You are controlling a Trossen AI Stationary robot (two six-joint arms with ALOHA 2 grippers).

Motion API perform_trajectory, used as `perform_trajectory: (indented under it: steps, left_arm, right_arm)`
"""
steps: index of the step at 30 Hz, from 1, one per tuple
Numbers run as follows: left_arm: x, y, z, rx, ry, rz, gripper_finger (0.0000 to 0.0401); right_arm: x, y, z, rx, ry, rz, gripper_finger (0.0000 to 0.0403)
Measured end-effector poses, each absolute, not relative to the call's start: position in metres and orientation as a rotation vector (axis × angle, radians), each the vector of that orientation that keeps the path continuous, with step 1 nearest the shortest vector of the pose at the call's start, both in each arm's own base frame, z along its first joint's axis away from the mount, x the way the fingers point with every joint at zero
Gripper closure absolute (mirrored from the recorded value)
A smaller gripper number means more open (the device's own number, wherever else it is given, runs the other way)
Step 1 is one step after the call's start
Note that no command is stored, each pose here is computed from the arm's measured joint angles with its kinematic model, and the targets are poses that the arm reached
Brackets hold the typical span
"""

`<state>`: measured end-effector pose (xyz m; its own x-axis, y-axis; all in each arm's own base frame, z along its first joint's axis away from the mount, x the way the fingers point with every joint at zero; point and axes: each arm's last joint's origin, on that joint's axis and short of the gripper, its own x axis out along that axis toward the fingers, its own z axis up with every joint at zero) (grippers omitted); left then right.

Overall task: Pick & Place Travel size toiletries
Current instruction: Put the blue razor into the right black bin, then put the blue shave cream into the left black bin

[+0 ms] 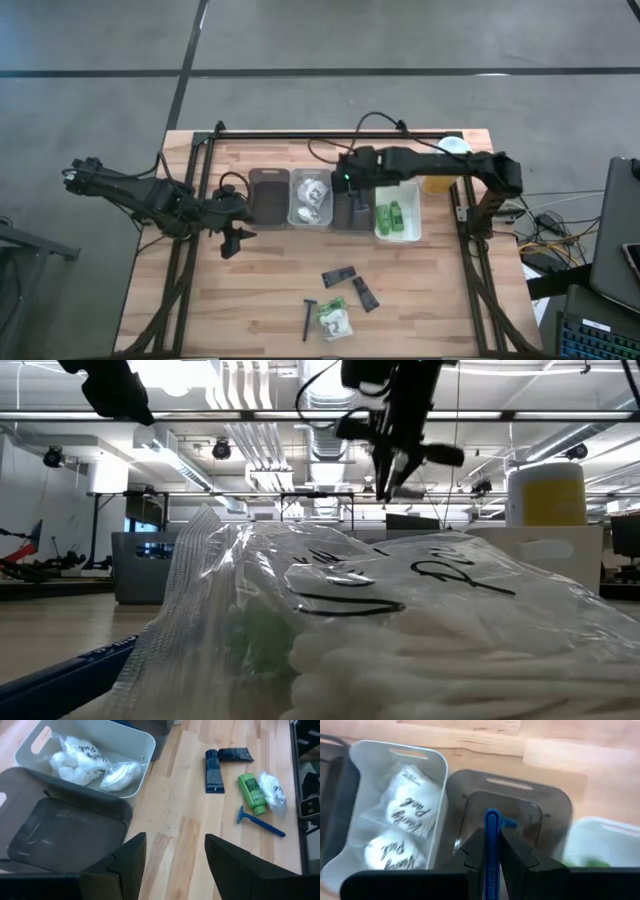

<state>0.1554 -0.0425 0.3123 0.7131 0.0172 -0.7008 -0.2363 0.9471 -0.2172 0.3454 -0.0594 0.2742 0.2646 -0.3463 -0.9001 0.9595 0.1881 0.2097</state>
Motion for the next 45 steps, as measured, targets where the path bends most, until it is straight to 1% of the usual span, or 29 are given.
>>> perform_trajectory:
  steps: [5,8,14,17,21,25,29,34,37,40,42,45]
  left_arm:
    - [0.155,-0.042,0.312,-0.312,0.769,0.148,0.0195]
    - [0.155,-0.042,0.312,-0.312,0.77,0.148,0.0195]
    - [0.155,-0.043,0.312,-0.305,0.774,0.147,0.0195]
    - [0.156,-0.043,0.311,-0.298,0.78,0.147,0.0195]
    - [0.158,-0.043,0.31,-0.295,0.788,0.149,0.0195]
    - [0.159,-0.044,0.309,-0.295,0.79,0.151,0.0195]
    - [0.159,-0.044,0.309,-0.302,0.792,0.149,0.0195]
    - [0.159,-0.044,0.309,-0.312,0.797,0.142,0.0195]
    - [0.159,-0.044,0.309,-0.312,0.797,0.142,0.0195]
    - [0.159,-0.044,0.309,-0.312,0.797,0.142,0.0195]
    - [0.159,-0.044,0.309,-0.306,0.798,0.14,0.0195]
    - [0.159,-0.044,0.309,-0.313,0.803,0.128,0.0195]
  right_arm:
    - [0.36,-0.078,0.238,0.988,0.953,-1.061,0.0365]
    - [0.369,-0.082,0.217,0.981,1.023,-1.038,0.036]
    - [0.375,-0.082,0.196,0.965,1.076,-1.06,0.0342]
    - [0.375,-0.082,0.196,0.976,1.07,-1.068,0.0322]
    - [0.374,-0.081,0.201,0.987,1.053,-1.073,0.0282]
    - [0.37,-0.072,0.22,0.982,1.02,-1.035,0.0235]
    - [0.364,-0.041,0.246,0.94,0.978,-0.951,0.02]
    - [0.362,0.02,0.261,1.016,0.945,-0.879,0.0183]
    - [0.364,0.067,0.258,1.109,0.914,-0.83,0.0183]
    - [0.375,0.113,0.251,1.241,0.84,-0.711,0.0186]
    - [0.383,0.135,0.245,1.314,0.799,-0.636,0.0188]
    - [0.389,0.156,0.227,1.36,0.79,-0.629,0.0188]
